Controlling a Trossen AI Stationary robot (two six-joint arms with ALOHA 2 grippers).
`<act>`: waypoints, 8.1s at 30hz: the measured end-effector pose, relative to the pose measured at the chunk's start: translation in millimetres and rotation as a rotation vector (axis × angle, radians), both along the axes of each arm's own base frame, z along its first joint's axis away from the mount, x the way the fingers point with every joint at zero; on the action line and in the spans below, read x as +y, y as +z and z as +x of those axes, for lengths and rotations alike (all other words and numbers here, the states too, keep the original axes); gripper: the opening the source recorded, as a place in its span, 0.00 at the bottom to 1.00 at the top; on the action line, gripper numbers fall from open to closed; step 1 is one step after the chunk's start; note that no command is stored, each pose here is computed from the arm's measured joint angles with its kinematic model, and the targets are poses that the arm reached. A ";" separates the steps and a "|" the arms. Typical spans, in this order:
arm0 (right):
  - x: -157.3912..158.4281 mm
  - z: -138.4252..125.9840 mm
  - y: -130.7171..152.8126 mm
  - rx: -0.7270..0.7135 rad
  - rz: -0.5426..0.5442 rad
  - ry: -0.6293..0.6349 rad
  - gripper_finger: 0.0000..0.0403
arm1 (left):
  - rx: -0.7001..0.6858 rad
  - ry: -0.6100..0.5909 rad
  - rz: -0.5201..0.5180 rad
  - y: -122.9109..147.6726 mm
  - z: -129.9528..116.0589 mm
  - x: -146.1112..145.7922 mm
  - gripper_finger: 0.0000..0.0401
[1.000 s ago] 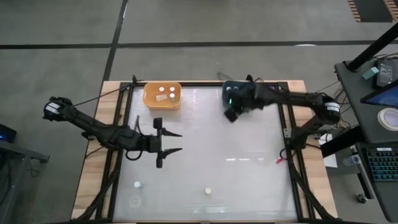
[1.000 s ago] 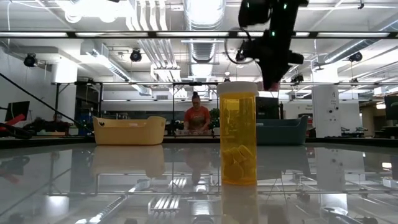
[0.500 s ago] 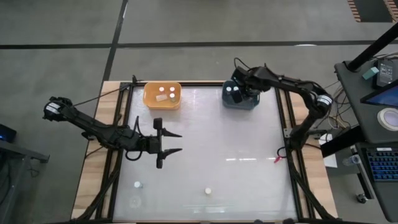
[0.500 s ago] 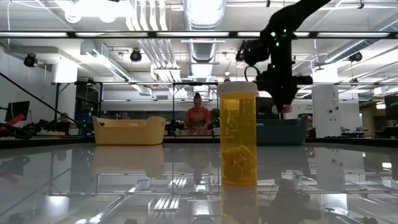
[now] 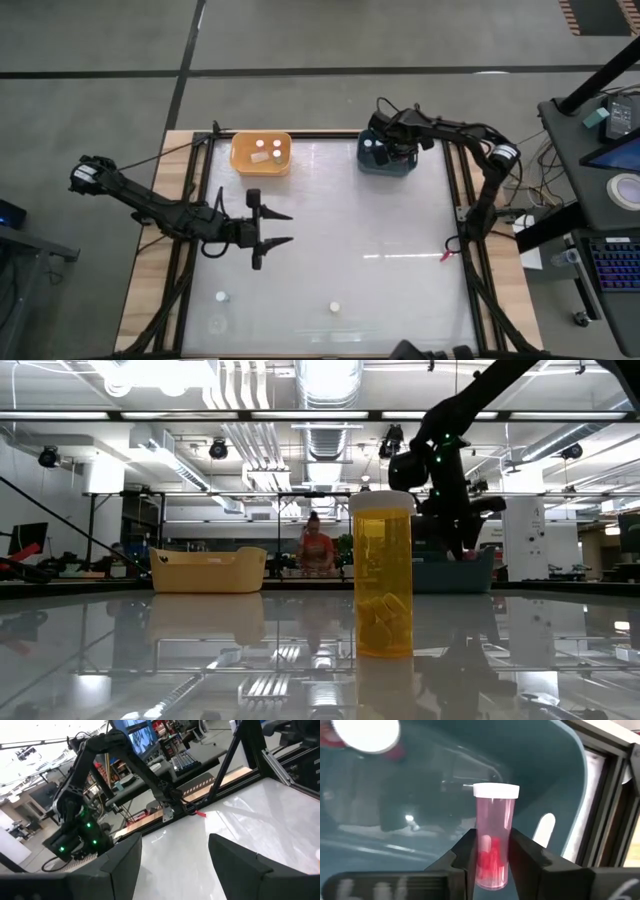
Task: Pick and place medicine bottles into bin by pill shape (circle, oval)
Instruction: Put the pink capsule bottle into the blue bin, then put the blue capsule bottle into the blue bin
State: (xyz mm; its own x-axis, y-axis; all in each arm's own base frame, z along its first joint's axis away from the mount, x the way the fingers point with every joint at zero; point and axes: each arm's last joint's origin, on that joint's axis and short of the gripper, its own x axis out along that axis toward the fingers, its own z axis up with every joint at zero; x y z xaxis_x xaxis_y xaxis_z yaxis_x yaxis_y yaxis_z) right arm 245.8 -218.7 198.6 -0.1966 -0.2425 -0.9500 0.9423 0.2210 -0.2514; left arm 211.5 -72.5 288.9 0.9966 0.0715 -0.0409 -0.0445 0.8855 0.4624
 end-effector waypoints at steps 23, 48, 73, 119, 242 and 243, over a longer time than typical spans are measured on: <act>-5.4 6.1 -14.4 0.042 0.005 0.033 0.41 | -0.009 0.020 -0.005 2.1 -2.0 1.4 0.54; 153.9 13.1 64.1 -0.290 -0.194 0.610 0.39 | -0.009 0.021 -0.038 0.5 0.2 0.4 0.54; 217.2 -66.7 51.6 -1.138 -0.834 1.406 0.23 | -0.012 0.093 -0.951 -5.3 1.2 0.0 0.54; 217.5 -73.5 57.4 -1.076 -0.946 1.505 0.18 | 1.162 1.271 -1.457 1.1 -24.8 -121.1 0.47; 212.5 -75.8 76.4 -0.921 -0.886 1.427 0.18 | 0.301 0.582 -0.656 -61.9 258.1 223.4 0.23; 212.5 -75.8 76.3 -0.921 -0.885 1.427 0.18 | 0.298 0.582 -0.657 -62.3 257.9 223.5 0.23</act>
State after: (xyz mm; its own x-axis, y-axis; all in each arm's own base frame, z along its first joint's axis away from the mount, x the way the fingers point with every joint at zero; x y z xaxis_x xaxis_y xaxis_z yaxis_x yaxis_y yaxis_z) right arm 170.0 -6.2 274.9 0.9757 -0.1477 -0.1617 0.0915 0.9459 -0.3114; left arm 469.5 151.0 226.6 0.7527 0.4292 -0.4993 -0.5245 0.8493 -0.0606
